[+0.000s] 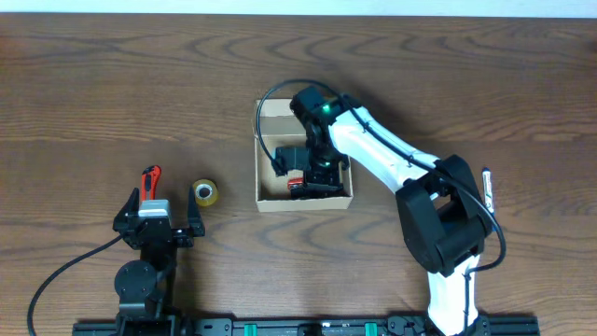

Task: Pack container
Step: 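Carry the red marker into the box and release it, then move the right gripper to the blue-capped whiteboard marker and grasp it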

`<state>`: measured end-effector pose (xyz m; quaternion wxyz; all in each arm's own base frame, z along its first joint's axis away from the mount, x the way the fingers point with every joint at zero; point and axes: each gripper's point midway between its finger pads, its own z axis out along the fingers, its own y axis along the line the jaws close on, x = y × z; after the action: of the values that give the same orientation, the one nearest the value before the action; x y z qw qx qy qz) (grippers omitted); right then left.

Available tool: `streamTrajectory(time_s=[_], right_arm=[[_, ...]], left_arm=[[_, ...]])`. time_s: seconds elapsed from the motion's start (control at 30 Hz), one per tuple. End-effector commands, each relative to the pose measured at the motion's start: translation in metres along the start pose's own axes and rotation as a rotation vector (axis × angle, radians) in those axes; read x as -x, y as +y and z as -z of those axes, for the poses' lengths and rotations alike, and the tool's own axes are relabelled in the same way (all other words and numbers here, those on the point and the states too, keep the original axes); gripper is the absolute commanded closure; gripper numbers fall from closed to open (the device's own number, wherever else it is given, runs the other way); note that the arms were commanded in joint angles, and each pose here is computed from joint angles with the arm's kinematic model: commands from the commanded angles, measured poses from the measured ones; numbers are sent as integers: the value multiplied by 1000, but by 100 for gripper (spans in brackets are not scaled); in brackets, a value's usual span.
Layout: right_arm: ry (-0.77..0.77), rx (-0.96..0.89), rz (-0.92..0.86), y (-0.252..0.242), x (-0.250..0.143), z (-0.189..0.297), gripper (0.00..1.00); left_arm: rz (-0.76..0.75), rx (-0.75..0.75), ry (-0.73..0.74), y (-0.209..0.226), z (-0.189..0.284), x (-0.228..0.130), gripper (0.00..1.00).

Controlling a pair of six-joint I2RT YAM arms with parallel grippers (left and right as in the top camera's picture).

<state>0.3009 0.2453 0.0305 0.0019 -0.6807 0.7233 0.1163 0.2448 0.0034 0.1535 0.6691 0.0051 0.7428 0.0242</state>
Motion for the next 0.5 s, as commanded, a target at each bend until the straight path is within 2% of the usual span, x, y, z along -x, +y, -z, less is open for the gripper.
streamTrajectory(time_s=[0.0,0.07,0.17,0.27,0.3,0.33,0.37,0.4,0.43,0.47], right_arm=[[-128,-106,-165,-7,27,73,50],[-160,-131,-265,-7,28,101,51],[-198,-213,-359,-14,22,143,59],[-212,-437,-678,-51,-14,188,55],[-226,-493,-761,-59,-28,204,49],[-247,-540,-822,-65,-43,221,39],[-276,-594,-896,-70,-61,242,25],[-302,-629,-947,-72,-74,257,5],[-357,-695,-1059,-74,-108,288,1],[-388,-730,-1137,-74,-132,303,1]], left_arm=[[5,-16,56,-3,-1,-18,5],[5,-16,56,-3,-1,-18,5],[5,-16,56,-3,-1,-18,5],[5,-16,56,-3,-1,-18,5],[5,-16,56,-3,-1,-18,5],[5,-16,56,-3,-1,-18,5],[5,-16,56,-3,-1,-18,5],[5,-16,56,-3,-1,-18,5],[5,-16,56,-3,-1,-18,5],[5,-16,56,-3,-1,-18,5]])
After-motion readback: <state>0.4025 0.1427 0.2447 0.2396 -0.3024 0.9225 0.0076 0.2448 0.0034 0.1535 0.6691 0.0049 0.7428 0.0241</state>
